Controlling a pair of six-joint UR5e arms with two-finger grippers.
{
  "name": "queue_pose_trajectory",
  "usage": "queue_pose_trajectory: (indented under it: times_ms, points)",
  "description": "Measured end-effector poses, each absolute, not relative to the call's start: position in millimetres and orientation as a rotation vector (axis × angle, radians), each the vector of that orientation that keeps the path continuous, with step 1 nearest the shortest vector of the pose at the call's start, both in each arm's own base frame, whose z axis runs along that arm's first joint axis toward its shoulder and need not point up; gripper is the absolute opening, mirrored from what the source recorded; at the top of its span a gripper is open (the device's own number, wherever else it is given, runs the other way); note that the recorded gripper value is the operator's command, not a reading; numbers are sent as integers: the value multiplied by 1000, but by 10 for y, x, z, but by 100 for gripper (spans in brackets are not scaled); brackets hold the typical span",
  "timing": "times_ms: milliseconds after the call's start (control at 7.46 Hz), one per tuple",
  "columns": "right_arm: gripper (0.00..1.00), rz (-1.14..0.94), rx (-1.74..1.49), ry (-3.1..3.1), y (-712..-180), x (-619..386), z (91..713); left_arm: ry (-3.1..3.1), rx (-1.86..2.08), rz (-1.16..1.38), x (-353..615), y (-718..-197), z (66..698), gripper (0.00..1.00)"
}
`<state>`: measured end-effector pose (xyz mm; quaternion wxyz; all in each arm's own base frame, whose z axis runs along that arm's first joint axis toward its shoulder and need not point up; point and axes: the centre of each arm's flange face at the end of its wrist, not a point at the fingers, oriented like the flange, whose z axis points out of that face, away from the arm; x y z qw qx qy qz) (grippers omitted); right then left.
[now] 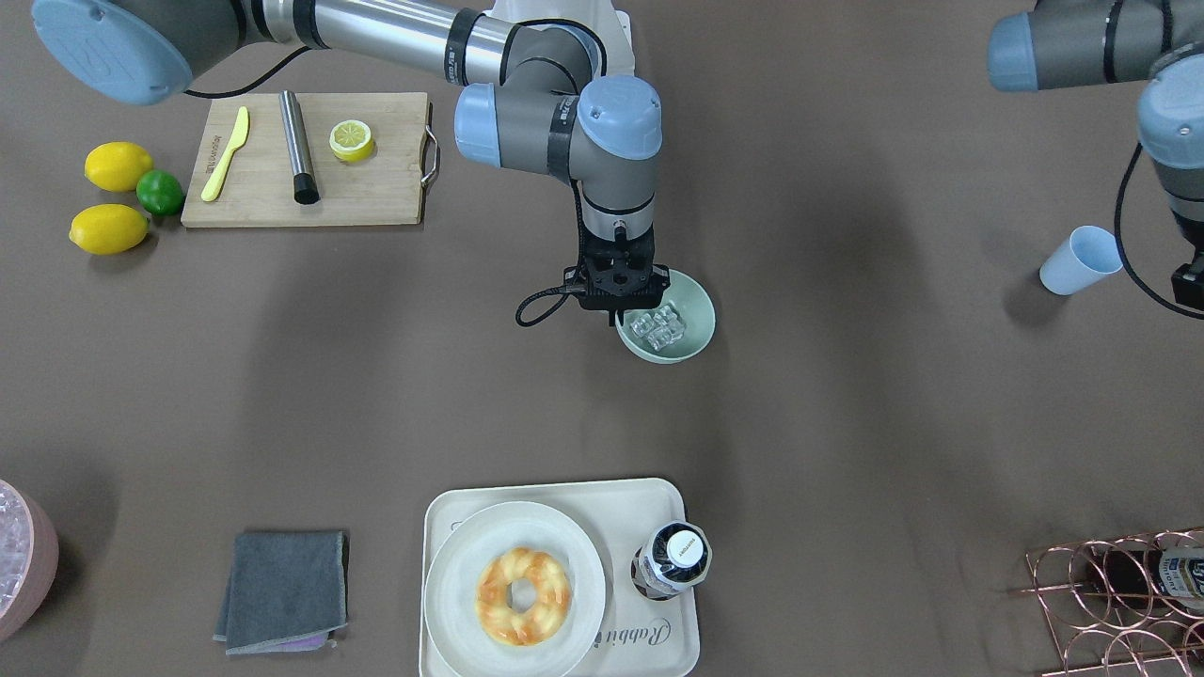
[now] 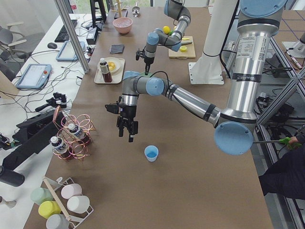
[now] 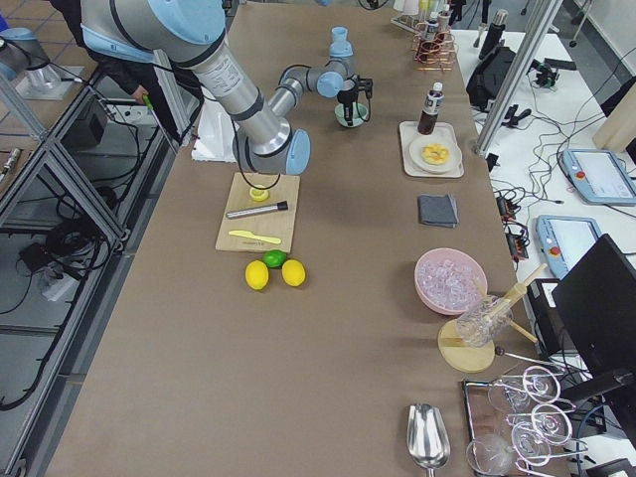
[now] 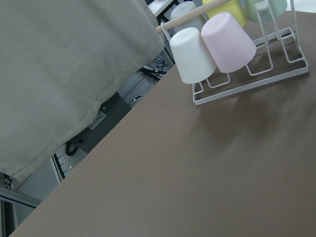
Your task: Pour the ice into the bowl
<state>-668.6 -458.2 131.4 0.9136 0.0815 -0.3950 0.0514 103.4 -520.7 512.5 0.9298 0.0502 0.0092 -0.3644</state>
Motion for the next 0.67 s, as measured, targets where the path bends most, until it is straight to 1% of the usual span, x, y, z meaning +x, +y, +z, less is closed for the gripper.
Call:
queue_pose_trajectory:
  times_ms: [268, 402, 670]
  points:
    - [0, 94, 148, -834, -5092, -6197, 1334, 137, 78, -642, 308, -5448, 5375, 97]
    - [0, 81, 135, -846, -5371, -5905, 1392, 192, 62, -591, -78, -5471, 5438, 97]
    - [0, 38, 118, -863, -5794, -5177, 1664, 336, 47, -528, -544, -5452, 5482, 97]
